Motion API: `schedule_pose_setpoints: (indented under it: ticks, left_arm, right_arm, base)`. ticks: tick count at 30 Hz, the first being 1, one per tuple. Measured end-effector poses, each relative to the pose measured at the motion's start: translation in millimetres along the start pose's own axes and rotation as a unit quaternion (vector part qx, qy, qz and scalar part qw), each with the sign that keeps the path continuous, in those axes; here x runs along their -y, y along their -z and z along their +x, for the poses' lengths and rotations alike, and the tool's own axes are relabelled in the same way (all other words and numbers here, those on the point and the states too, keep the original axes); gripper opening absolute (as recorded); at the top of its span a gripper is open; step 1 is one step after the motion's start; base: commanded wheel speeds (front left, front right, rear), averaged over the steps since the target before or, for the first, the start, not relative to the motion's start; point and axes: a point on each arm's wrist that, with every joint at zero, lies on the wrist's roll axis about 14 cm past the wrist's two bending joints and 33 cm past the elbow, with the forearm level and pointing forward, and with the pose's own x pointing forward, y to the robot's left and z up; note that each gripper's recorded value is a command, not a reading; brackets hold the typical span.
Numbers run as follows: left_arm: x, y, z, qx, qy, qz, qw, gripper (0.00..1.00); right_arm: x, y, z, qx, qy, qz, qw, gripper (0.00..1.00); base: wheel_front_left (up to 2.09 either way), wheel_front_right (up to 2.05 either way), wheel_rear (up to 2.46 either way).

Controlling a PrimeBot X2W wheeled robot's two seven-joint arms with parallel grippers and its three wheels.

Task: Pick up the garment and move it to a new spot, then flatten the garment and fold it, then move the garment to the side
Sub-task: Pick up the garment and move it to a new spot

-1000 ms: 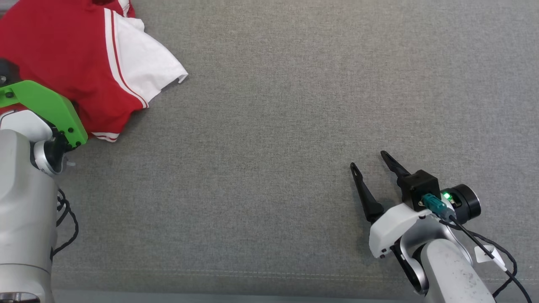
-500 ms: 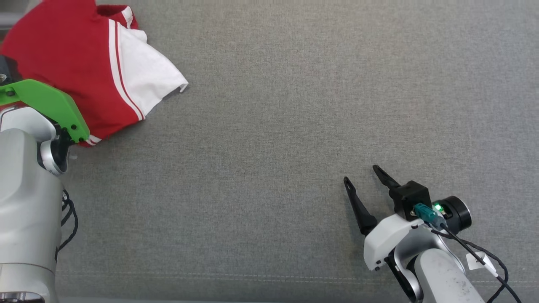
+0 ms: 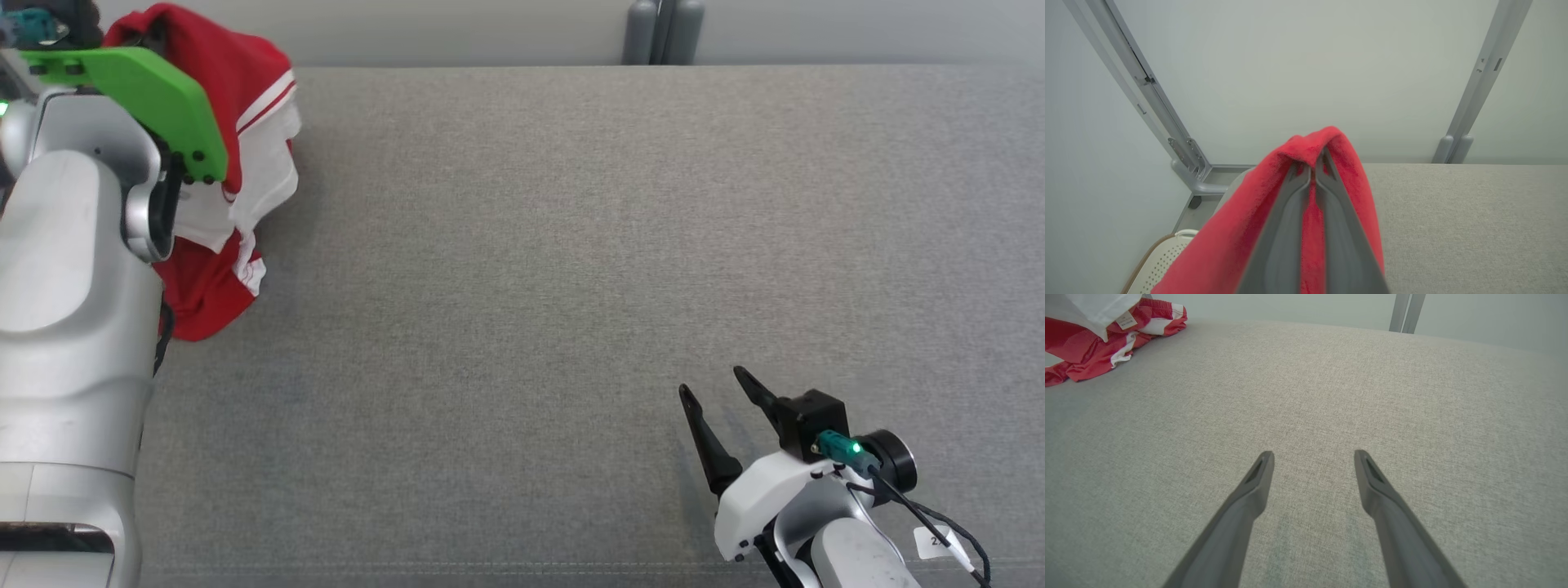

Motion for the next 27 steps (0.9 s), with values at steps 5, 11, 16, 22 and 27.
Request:
schedule_pose_setpoints:
  ticks: [5,11,16,22,27]
  left_arm:
    - [46.4,-47.5,-3.4,0.069,0.053,0.027,0.996,0.00]
    - [147.9,-114.3,-24.8,0.177,0.180,0.029,0.967,0.00]
    - [223.4,-148.0,-54.9,0.233,0.287,-0.017,0.929,0.00]
    - [279.8,-165.4,-79.7,0.241,0.388,-0.126,0.881,0.00]
    - [302.7,-98.3,-55.7,0.125,0.400,-0.158,0.894,0.00]
  right_arm:
    - [8.6,0.6,-14.9,0.003,0.019,0.007,1.000,1.00]
    - [33.7,-3.3,-39.6,0.020,0.066,0.023,0.997,1.00]
    - [54.1,-3.2,-57.6,0.029,0.104,0.030,0.994,1.00]
    - [77.9,-5.1,-73.1,0.041,0.145,0.038,0.988,1.00]
    - [92.3,2.6,-75.9,0.035,0.167,0.045,0.984,1.00]
  base:
    - [0.00,0.00,0.00]
    - [0.00,0.00,0.00]
    - [0.00,0.00,0.00]
    - [0.00,0.00,0.00]
    - [0.00,0.00,0.00]
